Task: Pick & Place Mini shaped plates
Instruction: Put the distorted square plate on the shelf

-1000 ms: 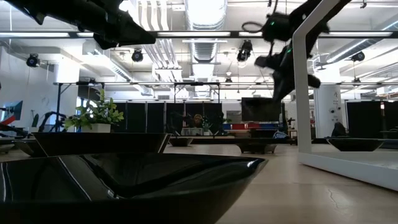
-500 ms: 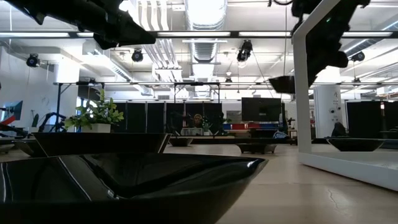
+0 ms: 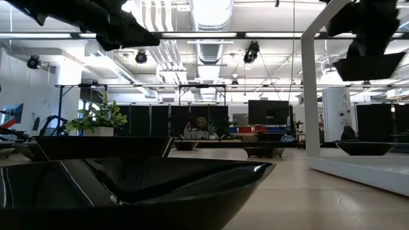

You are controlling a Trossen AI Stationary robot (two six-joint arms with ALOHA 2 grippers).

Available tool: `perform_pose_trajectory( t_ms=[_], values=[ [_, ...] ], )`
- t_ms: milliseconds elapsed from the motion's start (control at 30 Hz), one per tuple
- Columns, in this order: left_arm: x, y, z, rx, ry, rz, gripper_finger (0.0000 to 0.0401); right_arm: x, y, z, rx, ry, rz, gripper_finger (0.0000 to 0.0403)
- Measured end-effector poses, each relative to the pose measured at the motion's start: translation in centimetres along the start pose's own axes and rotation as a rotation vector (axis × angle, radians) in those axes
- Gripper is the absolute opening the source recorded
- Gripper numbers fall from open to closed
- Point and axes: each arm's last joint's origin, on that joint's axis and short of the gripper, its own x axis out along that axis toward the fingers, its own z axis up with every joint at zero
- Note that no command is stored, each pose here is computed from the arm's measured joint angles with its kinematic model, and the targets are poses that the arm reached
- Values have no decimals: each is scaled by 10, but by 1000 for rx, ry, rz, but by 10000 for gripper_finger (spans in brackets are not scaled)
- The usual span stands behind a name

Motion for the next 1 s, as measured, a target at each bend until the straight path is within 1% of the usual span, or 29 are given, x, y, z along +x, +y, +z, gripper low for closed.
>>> perform_pose_trajectory(
  t_ms=[167, 300, 567, 833, 1000],
  values=[
    [0, 0, 0, 2, 1, 1, 0, 7, 23, -10, -139, 101, 82, 8],
    [0, 0, 0, 5, 1, 1, 0, 14, 41, -19, -208, 174, 97, 8],
    [0, 0, 0, 73, 1, 0, 0, 32, 73, -36, -220, 335, 68, 8],
    [0, 0, 0, 74, 1, -1, 0, 66, 108, -42, -295, 437, 96, 8],
    [0, 0, 0, 74, 1, -1, 0, 89, 125, -46, -337, 488, 93, 8]
  ],
)
